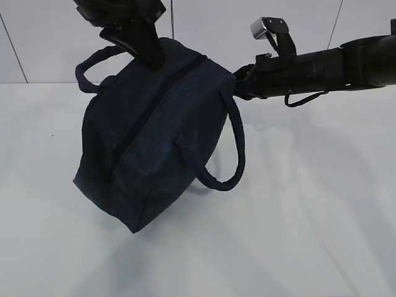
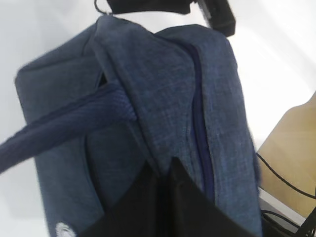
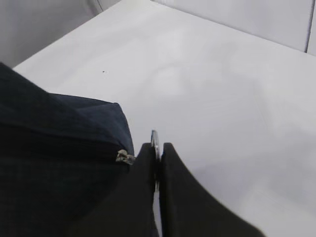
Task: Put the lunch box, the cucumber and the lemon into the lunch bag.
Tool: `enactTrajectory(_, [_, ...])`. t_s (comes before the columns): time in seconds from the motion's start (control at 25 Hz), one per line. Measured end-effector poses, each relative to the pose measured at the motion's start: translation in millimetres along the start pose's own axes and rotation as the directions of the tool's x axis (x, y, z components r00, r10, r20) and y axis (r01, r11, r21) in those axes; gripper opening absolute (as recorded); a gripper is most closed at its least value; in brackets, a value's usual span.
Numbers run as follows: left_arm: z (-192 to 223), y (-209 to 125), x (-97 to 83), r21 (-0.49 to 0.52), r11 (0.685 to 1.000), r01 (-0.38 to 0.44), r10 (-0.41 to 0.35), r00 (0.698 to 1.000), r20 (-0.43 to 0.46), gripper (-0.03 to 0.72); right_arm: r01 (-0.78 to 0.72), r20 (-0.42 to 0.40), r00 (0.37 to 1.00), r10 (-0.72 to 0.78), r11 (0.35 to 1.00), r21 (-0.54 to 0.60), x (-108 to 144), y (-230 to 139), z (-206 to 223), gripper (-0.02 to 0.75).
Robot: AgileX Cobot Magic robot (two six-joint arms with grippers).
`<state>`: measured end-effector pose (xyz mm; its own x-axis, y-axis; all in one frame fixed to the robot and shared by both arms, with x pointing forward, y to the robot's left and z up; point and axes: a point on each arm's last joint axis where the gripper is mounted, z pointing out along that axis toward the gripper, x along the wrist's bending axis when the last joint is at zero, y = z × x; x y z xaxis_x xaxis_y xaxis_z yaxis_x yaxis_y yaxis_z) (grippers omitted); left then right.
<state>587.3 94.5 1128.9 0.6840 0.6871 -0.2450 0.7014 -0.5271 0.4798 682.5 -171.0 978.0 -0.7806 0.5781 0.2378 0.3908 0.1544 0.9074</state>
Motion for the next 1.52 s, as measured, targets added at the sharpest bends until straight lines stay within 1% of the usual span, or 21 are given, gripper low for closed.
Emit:
enactTrajectory(0.16, [-0.9, 0.0, -0.4, -0.002, 1.0, -0.001, 0.001, 1.0, 0.0, -0.006, -0.018, -0.003, 1.0, 0.018, 0.999, -0.048, -3.3, 9.5, -8.7, 0.008])
enactTrajectory(0.2, [-1.0, -0.1, -0.2, -0.001, 1.0, -0.001, 0.001, 1.0, -0.002, -0.006, -0.016, 0.0, 1.0, 0.016, 0.998, -0.055, -4.0, 11.7, -10.8, 0.027])
enactTrajectory(0.24, [-1.9, -0.1, -0.6, -0.003, 1.0, -0.002, 0.002, 1.0, -0.002, -0.006, -0.012, 0.0, 1.0, 0.012, 0.998, -0.058, -3.4, 13.7, -11.7, 0.063])
enactTrajectory(0.28, [-3.6, 0.2, -1.2, -0.008, 1.0, -0.004, 0.004, 1.0, -0.003, -0.006, -0.004, -0.002, 1.0, 0.003, 0.998, -0.069, -3.0, 18.2, -14.7, 0.13])
enactTrajectory(0.4, [-4.0, 0.3, -1.4, -0.009, 1.0, -0.004, 0.004, 1.0, -0.003, -0.006, -0.016, -0.01, 1.0, 0.015, 0.993, -0.12, 0.5, 31.2, -22.5, 0.377])
enactTrajectory(0.48, [-4.0, 0.3, -1.4, -0.009, 1.0, -0.004, 0.004, 1.0, -0.003, -0.006, -0.028, -0.008, 1.0, 0.027, 0.987, -0.158, 2.7, 40.9, -29.7, 0.461])
enactTrajectory(0.52, [-4.0, 0.1, -1.6, -0.008, 1.0, -0.004, 0.004, 1.0, -0.001, -0.006, -0.03, -0.005, 1.0, 0.029, 0.983, -0.181, 4.1, 47.8, -35.5, 0.476])
enactTrajectory(0.68, [-4.0, 0.8, -3.8, -0.015, 1.0, 0.004, -0.004, 1.0, 0.023, -0.006, -0.009, 0.05, 0.998, 0.025, 0.959, -0.284, 4.9, 78.0, -71.7, 0.486])
enactTrajectory(0.84, [13.7, 4.0, -2.5, -0.005, 0.999, 0.043, -0.043, 0.995, 0.094, -0.006, -0.007, 0.103, 0.994, 0.045, 0.939, -0.344, 5.1, 98.6, -105.1, 0.479])
enactTrajectory(1.04, [50.0, 9.5, 6.0, -0.003, 0.995, 0.097, -0.096, 0.981, 0.172, -0.006, 0.0, 0.122, 0.992, 0.043, 0.944, -0.33, 7.4, 104.2, -119.7, 0.475])
enactTrajectory(1.16, [64.1, 12.6, 11.5, -0.025, 0.993, 0.118, -0.112, 0.978, 0.177, -0.006, -0.007, 0.12, 0.992, 0.046, 0.951, -0.309, 8.7, 103.2, -119.9, 0.475])
enactTrajectory(1.28, [72.5, 14.1, 26.2, -0.049, 0.987, 0.155, -0.145, 0.976, 0.161, -0.006, -0.011, 0.119, 0.992, 0.046, 0.96, -0.281, 9.2, 101.1, -119.5, 0.475])
enactTrajectory(1.4, [78.4, 12.1, 46.7, -0.056, 0.979, 0.197, -0.187, 0.972, 0.143, -0.001, -0.017, 0.118, 0.992, 0.05, 0.963, -0.267, 9.2, 99.8, -119.1, 0.475])
enactTrajectory(1.48, [80.5, 9.7, 60.4, -0.058, 0.976, 0.211, -0.204, 0.972, 0.113, 0.03, -0.023, 0.117, 0.992, 0.056, 0.964, -0.265, 9.2, 99.6, -119.0, 0.475])
enactTrajectory(1.52, [80.4, 8.3, 66.8, -0.059, 0.975, 0.215, -0.208, 0.973, 0.096, 0.065, -0.026, 0.116, 0.992, 0.058, 0.964, -0.263, 9.2, 99.3, -119.0, 0.475])
